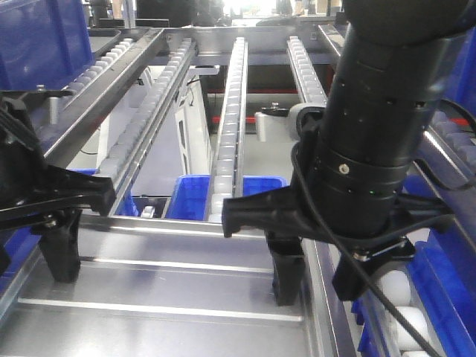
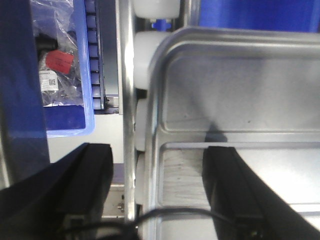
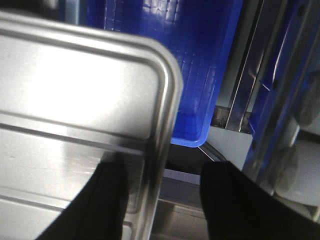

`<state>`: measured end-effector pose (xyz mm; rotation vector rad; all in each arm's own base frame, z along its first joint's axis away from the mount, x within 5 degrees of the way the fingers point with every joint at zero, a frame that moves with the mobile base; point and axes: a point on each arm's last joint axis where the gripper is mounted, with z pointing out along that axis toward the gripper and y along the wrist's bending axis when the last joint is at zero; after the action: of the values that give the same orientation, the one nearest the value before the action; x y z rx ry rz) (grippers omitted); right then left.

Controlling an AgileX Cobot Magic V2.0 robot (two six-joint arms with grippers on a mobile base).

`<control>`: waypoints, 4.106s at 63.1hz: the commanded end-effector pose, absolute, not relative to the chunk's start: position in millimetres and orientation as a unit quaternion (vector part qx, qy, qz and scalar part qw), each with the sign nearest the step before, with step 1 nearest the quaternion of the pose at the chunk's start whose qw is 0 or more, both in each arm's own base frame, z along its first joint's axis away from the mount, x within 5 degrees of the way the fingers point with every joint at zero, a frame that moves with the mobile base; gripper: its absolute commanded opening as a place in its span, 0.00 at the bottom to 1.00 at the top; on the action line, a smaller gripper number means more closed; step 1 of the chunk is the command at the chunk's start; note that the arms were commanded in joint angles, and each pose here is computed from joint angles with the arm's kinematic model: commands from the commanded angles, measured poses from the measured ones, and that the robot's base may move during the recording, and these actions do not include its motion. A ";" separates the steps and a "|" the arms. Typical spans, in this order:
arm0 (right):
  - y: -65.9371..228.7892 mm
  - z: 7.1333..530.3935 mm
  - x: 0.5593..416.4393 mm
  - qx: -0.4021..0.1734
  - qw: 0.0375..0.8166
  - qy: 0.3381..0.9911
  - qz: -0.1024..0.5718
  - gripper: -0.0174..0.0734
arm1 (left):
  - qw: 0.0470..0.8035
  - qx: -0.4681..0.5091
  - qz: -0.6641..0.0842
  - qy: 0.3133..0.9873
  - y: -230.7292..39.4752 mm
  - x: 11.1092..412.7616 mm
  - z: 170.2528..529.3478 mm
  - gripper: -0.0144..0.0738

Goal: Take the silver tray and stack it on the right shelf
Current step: 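Close both grippers on the silver tray's side rims, then lift the silver tray with both grippers and pull it toward the robot, then hold the tray in both grippers while the base turns away from the shelf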

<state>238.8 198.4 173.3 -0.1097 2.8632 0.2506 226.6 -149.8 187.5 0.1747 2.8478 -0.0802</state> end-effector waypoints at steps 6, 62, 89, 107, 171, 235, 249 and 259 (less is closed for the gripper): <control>203.1 183.8 244.4 -0.042 0.160 0.981 0.105 0.64 | 0.166 0.059 -0.041 0.984 -154.9 232.7 194.7 0.52; 190.6 240.6 239.6 -0.067 0.201 0.974 0.084 0.25 | 0.205 0.057 -0.047 0.976 -144.9 223.7 238.5 0.06; 166.1 324.2 225.1 -0.069 0.278 0.955 0.072 0.25 | 0.290 0.062 -0.091 0.951 -155.9 217.7 343.9 0.06; 160.9 333.2 220.2 -0.066 0.288 0.952 0.075 0.25 | 0.322 0.076 -0.107 0.938 -163.6 215.5 368.5 0.06; 159.7 332.3 219.2 -0.065 0.281 0.955 0.069 0.25 | 0.308 0.075 -0.082 0.945 -159.2 213.9 366.1 0.06; 159.7 332.3 219.2 -0.065 0.281 0.955 0.069 0.25 | 0.308 0.075 -0.082 0.945 -159.2 213.9 366.1 0.06; 159.7 332.3 219.2 -0.065 0.281 0.955 0.069 0.25 | 0.308 0.075 -0.082 0.945 -159.2 213.9 366.1 0.06; 159.7 332.3 219.2 -0.065 0.281 0.955 0.069 0.25 | 0.308 0.075 -0.082 0.945 -159.2 213.9 366.1 0.06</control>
<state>221.1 164.2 314.0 -0.1298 2.6303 0.1895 215.9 -162.7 342.4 0.1988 2.6106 -0.1748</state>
